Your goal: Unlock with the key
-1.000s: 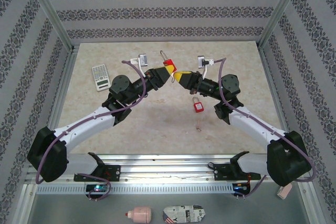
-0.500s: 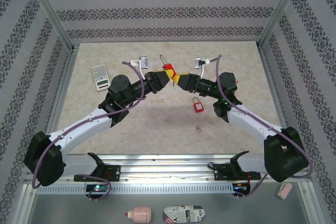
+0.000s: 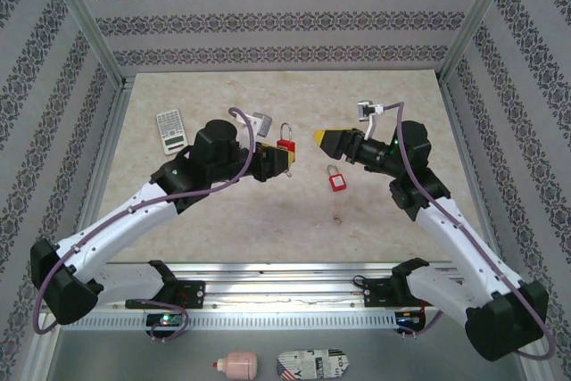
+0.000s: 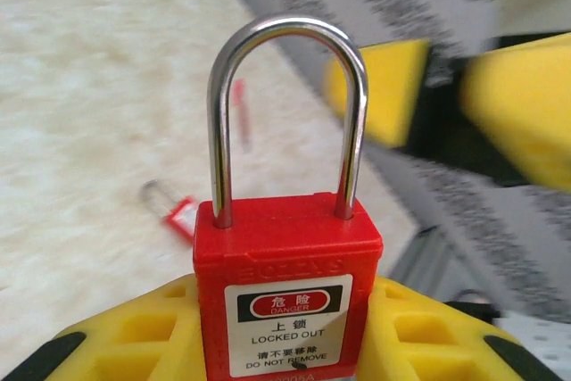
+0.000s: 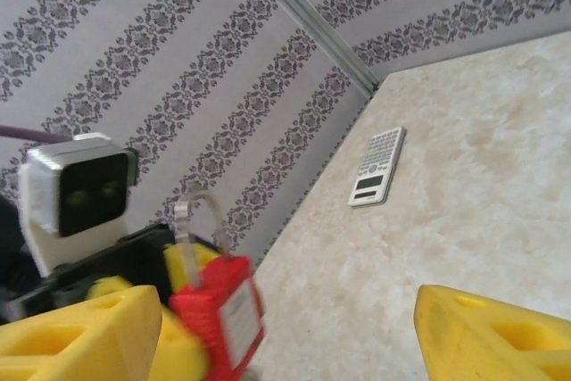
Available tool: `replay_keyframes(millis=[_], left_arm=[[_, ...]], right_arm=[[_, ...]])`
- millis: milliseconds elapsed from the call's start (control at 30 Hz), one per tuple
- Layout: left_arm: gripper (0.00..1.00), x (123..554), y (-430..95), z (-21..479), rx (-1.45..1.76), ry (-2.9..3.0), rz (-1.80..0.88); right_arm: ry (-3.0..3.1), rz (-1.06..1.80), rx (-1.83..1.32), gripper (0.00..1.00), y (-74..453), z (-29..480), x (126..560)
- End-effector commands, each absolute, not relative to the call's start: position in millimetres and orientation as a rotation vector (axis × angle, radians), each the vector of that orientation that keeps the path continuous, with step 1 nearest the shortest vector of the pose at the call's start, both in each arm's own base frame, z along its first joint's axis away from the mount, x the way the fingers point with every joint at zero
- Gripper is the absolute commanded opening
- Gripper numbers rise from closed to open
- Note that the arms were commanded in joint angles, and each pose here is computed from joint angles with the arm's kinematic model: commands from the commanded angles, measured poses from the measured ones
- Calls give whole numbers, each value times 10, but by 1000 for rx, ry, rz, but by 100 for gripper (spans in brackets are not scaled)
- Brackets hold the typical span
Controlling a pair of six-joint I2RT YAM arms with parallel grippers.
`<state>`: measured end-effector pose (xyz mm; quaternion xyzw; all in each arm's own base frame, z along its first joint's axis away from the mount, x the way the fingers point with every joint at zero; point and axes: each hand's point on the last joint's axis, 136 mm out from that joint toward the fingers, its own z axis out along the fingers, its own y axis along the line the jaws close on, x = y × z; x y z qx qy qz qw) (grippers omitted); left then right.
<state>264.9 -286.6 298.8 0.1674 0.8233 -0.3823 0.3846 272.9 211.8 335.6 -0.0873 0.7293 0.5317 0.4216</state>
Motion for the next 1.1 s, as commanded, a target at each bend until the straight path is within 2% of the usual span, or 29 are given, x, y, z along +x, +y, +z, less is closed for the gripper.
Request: replay_keyframes(millis=[0, 267, 533, 733, 833, 967, 1067], left_arm=[[0, 2634, -2615, 2674, 550, 2220, -647], [0, 2625, -2684, 2616, 639, 2187, -490], [0, 2573, -2769, 2583, 669, 2162, -525], [0, 2556, -2810, 2570, 684, 2157, -530], [0, 2525, -2855, 2549, 712, 2154, -539], [0, 2482, -2860, 2589, 721, 2128, -569], [0, 2386, -2893, 2631, 769, 2101, -623]], right_arm=[[1916, 1213, -279, 75, 2128, 3328, 2706], [2021, 1129, -404, 66, 2584, 3207, 2736], [2078, 1086, -443, 53, 2759, 3004, 2743], [2095, 1113, -450, 39, 2853, 2942, 2754], [2102, 1100, -463, 26, 2887, 2925, 2759], [2112, 1057, -469, 13, 2851, 2880, 2783], [2075, 1063, -517, 9, 2858, 2920, 2746]])
